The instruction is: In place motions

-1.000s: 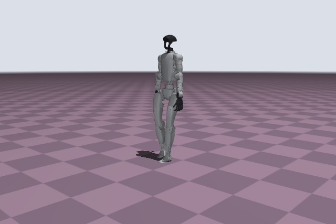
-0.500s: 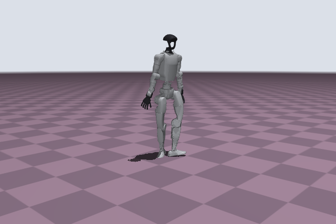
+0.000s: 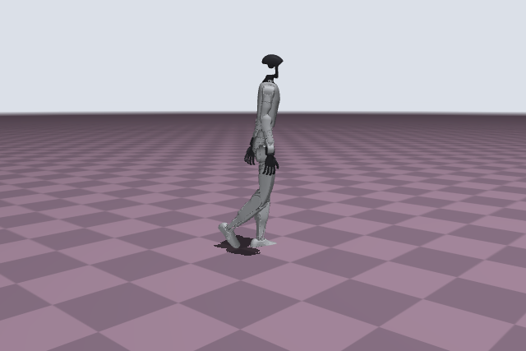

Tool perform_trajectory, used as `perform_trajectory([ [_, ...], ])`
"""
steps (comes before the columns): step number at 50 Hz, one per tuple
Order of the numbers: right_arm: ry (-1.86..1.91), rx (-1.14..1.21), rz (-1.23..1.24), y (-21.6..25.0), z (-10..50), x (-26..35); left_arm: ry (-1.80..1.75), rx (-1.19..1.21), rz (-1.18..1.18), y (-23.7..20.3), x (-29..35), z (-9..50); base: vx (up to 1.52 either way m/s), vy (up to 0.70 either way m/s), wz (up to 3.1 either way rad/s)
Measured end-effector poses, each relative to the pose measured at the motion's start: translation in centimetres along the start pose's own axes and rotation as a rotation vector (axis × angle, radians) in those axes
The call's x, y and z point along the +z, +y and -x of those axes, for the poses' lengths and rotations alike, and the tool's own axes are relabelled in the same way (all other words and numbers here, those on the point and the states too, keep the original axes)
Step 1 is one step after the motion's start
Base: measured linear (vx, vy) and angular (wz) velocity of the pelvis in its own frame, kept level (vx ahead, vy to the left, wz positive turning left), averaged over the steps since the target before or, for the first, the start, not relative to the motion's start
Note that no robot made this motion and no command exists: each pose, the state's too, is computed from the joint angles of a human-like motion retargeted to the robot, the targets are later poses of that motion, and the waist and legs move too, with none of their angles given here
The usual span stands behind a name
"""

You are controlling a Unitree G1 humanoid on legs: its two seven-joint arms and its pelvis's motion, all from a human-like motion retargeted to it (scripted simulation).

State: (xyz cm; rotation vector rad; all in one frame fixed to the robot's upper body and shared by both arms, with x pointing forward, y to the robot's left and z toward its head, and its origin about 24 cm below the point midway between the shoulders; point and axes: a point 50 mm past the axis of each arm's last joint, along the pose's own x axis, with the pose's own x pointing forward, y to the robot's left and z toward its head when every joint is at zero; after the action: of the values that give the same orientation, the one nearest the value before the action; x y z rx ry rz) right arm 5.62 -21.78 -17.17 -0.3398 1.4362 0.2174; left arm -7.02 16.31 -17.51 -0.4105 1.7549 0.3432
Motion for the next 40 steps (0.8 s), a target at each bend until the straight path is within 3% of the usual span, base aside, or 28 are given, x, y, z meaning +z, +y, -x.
perform_trajectory([
  [15,0.226,0.171,-0.027,4.2,0.1,-4.6,-0.395,-0.022,-0.34,-3.2,12.6,2.7,-0.08,-0.23,1.05],
  [29,0.149,0.08,0.078,2.3,-0.1,-2.7,-0.288,-0.061,-0.29,-3.6,9.7,1.6,0.04,0.04,-0.21],
  [40,0.106,0.086,-0.011,3.2,-0.3,-1.6,-0.3,-0.066,-0.594,-3.4,11.2,2.2,0.01,0.05,-1.07],
])
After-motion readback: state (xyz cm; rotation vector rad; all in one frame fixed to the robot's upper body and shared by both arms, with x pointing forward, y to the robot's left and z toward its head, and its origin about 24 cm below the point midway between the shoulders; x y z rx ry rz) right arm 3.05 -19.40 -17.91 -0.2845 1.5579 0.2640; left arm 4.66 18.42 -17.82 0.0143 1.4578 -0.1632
